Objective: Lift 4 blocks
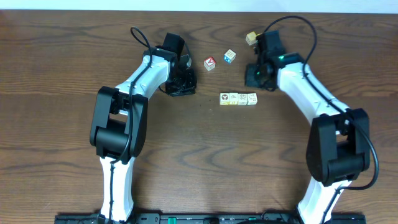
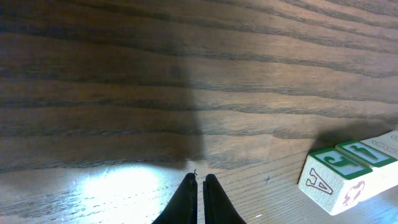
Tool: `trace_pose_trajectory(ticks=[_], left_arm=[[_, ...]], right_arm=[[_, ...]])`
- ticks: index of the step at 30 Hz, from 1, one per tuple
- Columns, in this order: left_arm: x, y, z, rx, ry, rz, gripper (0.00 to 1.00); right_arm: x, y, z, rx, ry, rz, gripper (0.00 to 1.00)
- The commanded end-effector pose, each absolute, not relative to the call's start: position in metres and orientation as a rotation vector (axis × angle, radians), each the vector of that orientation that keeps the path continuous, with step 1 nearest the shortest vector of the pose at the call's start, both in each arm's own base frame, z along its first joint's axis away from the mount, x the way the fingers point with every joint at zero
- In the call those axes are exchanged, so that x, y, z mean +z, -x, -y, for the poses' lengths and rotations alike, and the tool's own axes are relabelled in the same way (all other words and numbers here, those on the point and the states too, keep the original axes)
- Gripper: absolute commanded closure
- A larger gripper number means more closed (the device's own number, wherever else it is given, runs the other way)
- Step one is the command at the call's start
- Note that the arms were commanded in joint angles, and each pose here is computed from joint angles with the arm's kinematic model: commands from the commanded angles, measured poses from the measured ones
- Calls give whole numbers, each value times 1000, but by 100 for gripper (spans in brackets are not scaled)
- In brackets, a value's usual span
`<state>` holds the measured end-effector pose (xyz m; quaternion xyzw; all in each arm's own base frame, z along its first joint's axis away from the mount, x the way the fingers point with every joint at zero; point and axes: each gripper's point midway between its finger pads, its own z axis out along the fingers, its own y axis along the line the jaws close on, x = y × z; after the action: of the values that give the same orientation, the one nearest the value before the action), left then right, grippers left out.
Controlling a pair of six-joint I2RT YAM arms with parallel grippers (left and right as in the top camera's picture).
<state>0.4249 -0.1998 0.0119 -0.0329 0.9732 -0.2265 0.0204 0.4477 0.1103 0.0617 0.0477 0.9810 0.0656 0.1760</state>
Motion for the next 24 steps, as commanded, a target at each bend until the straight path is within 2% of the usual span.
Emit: trace_pose_trajectory(ticks=[1, 11, 24], left_arm=[[15, -423, 198, -704, 80, -3016, 93], [15, -425, 199, -706, 78, -3009, 93], [15, -424, 198, -705, 79, -3012, 93]], right_arm=[[66, -449, -88, 176, -231, -2795, 99], [31, -390, -73, 148, -320, -3018, 99], [25, -400, -94, 322, -289, -2966, 99]])
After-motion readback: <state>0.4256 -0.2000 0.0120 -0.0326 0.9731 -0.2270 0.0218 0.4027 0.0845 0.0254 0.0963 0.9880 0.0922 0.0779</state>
